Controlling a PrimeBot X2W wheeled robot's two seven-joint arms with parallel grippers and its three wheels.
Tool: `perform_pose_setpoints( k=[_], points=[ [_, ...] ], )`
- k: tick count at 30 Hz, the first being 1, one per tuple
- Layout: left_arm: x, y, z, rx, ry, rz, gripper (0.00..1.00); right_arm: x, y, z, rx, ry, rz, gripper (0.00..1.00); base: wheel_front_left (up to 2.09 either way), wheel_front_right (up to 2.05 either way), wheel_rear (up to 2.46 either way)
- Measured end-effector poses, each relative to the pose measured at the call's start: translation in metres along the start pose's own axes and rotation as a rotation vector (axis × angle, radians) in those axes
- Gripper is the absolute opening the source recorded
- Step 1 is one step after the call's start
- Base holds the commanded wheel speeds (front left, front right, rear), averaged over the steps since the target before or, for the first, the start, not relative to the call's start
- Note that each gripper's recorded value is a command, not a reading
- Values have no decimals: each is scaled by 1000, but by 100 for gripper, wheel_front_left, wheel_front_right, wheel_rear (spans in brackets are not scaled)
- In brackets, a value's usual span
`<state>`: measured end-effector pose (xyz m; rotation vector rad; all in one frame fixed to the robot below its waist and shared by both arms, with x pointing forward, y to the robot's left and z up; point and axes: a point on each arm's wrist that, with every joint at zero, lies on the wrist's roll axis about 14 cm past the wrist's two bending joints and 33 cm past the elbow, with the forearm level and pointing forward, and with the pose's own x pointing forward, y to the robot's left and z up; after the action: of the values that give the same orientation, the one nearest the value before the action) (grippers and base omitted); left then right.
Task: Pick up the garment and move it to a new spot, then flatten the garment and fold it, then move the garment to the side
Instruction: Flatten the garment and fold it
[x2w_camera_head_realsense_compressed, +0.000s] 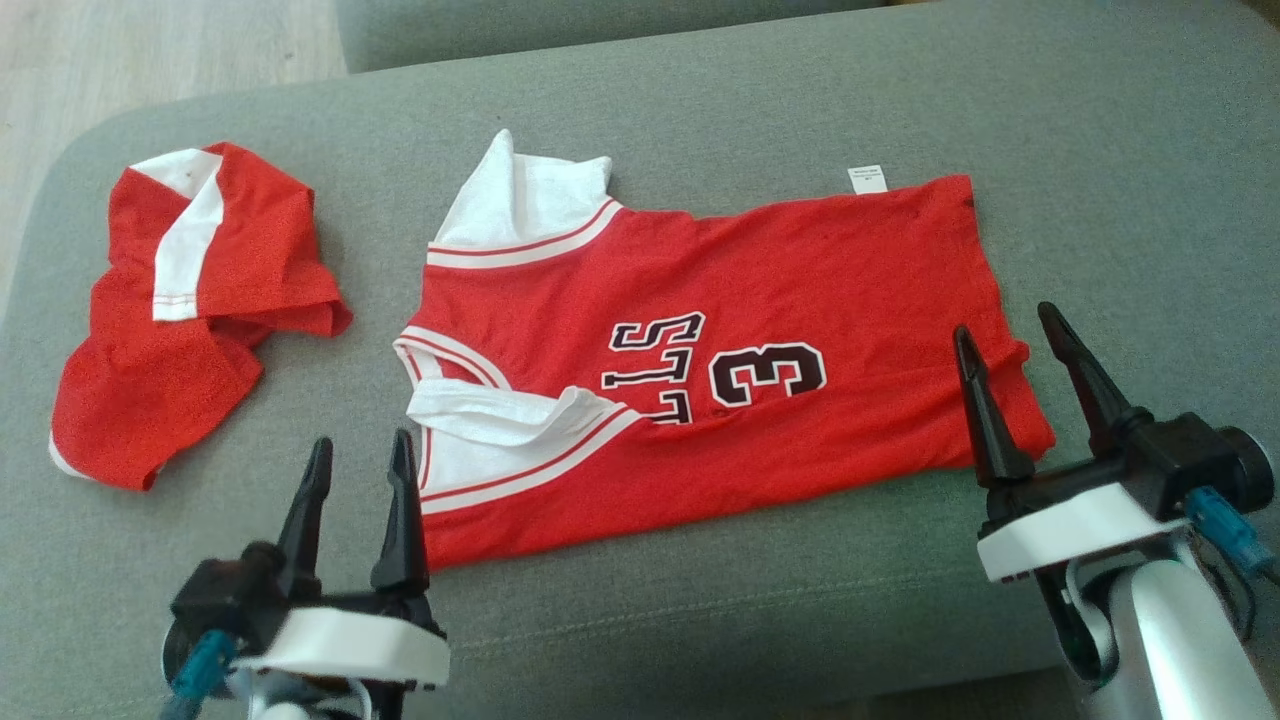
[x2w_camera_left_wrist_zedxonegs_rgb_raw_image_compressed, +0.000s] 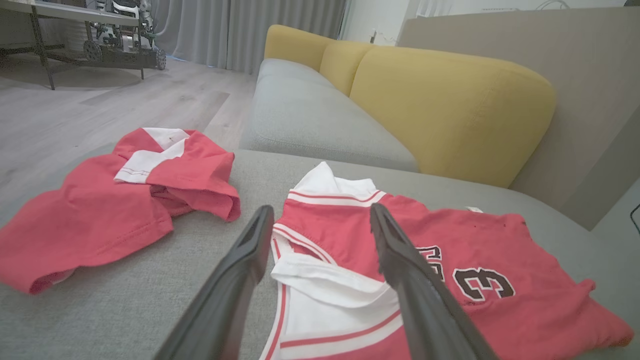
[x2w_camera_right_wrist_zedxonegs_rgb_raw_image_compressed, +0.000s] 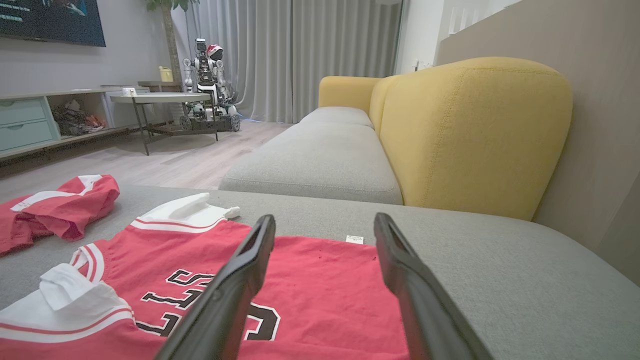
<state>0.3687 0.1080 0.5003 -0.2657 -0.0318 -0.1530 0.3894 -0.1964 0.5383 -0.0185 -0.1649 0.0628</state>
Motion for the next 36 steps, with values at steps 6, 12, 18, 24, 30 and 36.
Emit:
perform_pose_setpoints(
  k=[6,12,18,24,30,36],
  points=[
    [-6,4,-25,16,80,10,100,-3,-1,-3,2,8,-15,100,0,0,0],
    [-12,1,-56,29,179,8,100,-8,-5,-8,5,25,-31,100,0,0,0],
    [-17,3,-100,39,324,15,100,-12,-10,-11,6,38,-47,100,0,0,0],
    [-13,22,-128,83,420,96,100,-15,-15,-17,11,56,-66,100,0,0,0],
    [-13,27,-145,79,476,124,100,-17,-20,-21,20,68,-82,100,0,0,0],
    [-6,21,-151,54,492,94,0,-17,-22,-24,21,77,-88,100,0,0,0]
  ],
)
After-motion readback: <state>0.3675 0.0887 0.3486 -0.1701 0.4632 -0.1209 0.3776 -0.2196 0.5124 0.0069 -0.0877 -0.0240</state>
